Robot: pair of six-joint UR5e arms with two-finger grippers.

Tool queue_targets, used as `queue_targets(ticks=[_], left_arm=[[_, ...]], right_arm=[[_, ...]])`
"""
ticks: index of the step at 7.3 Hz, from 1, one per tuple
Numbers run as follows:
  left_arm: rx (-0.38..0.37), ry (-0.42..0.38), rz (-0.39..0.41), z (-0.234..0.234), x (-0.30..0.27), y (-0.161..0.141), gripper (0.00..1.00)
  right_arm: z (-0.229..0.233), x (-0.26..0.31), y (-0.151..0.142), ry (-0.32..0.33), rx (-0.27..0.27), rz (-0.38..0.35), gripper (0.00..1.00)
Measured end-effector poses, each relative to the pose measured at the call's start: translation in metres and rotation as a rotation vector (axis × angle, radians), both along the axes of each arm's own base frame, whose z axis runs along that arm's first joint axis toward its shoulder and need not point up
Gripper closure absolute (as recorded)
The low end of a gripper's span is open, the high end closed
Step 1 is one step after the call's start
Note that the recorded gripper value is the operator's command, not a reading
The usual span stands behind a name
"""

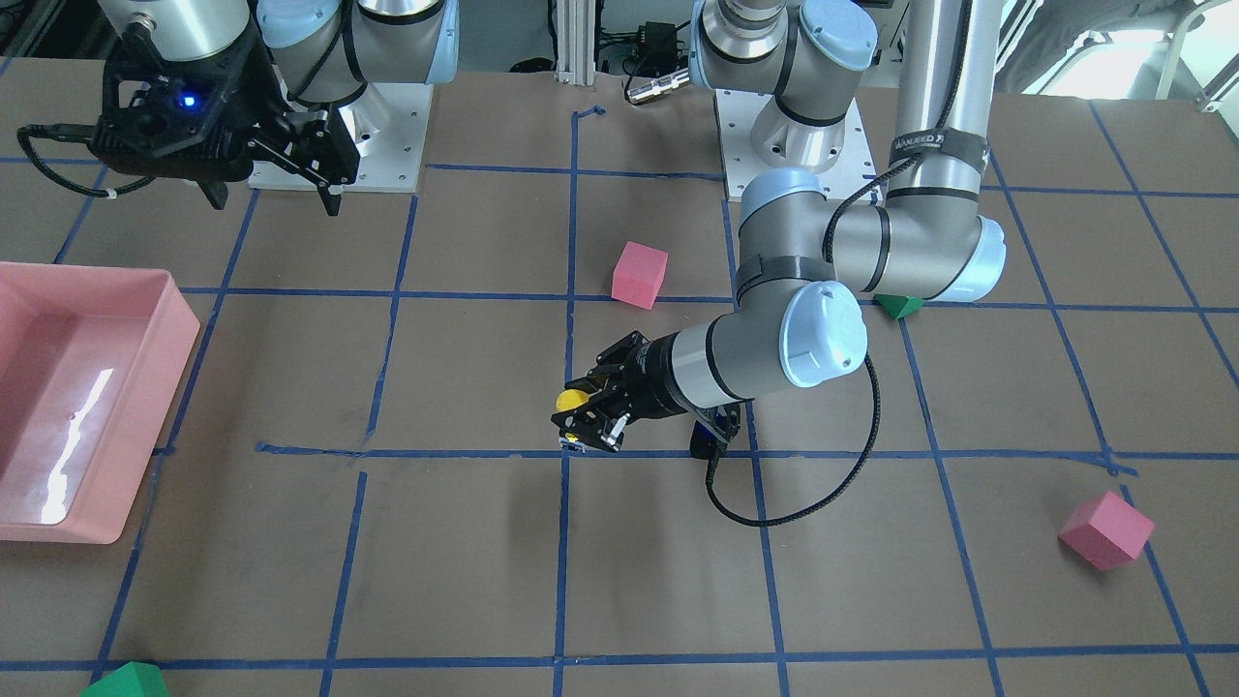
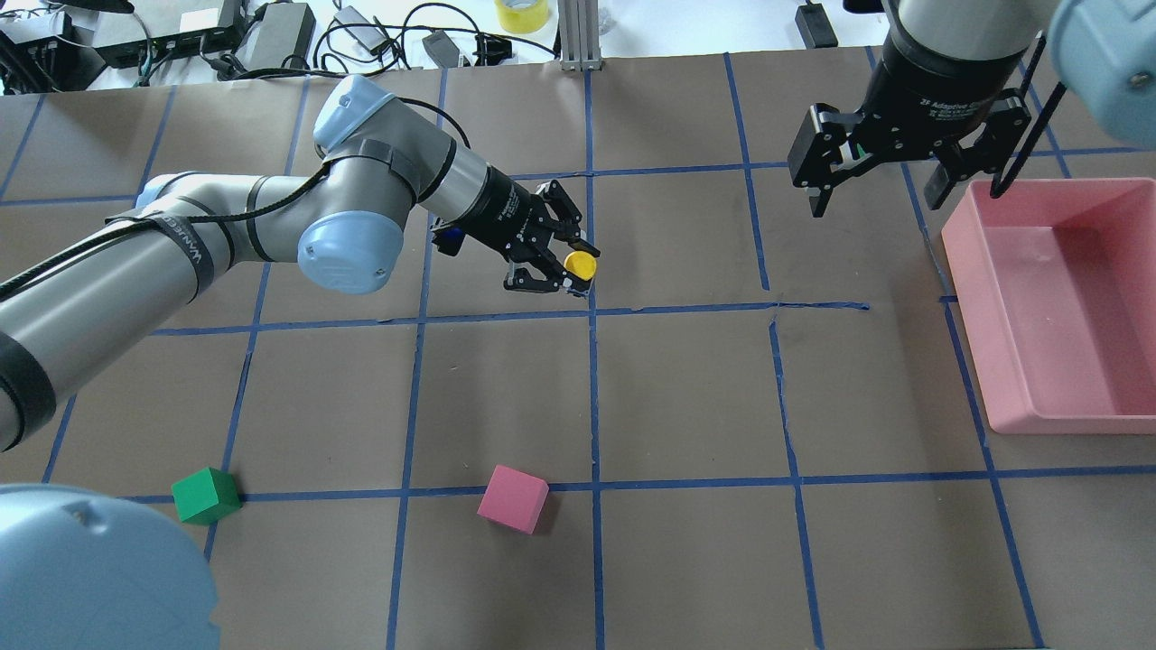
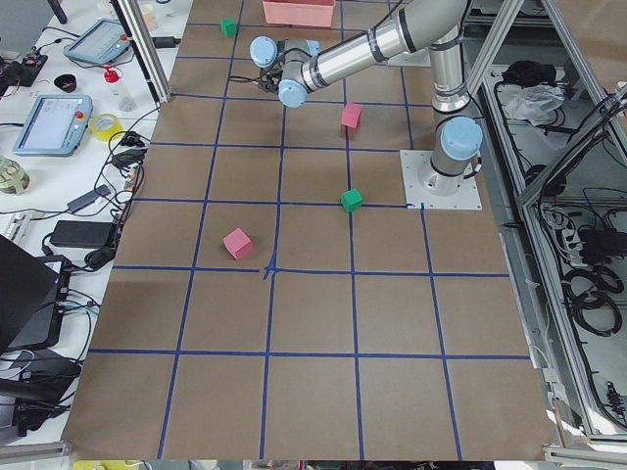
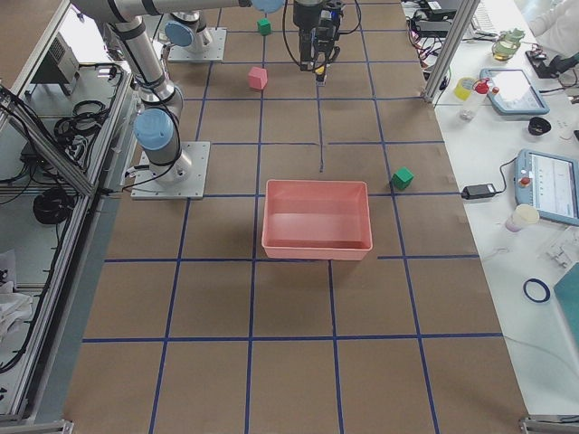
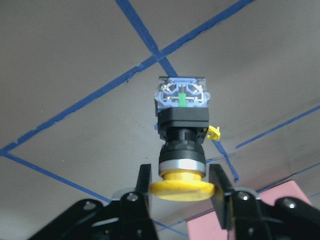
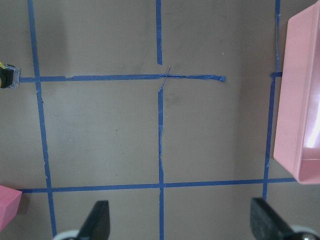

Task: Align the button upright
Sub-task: 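Lift the switch with the left gripper and rotate it cap-up, then set the switch upright on the table and open the left gripper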

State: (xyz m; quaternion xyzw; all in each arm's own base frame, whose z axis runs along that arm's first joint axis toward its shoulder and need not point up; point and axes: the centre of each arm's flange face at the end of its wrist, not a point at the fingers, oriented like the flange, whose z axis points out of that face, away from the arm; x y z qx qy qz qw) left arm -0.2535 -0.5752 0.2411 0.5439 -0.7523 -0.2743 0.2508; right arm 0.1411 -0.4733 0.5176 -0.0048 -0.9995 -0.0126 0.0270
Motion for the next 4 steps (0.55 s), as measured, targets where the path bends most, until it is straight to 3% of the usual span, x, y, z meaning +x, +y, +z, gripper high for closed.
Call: queue_targets(ticks=[4], left_arm=[[0.118, 0.078, 0.037, -0.049, 0.001, -0.015, 1.00]], right_arm=[[0.000, 0.000, 0.000, -0.001, 0.000, 0.000, 0.00]])
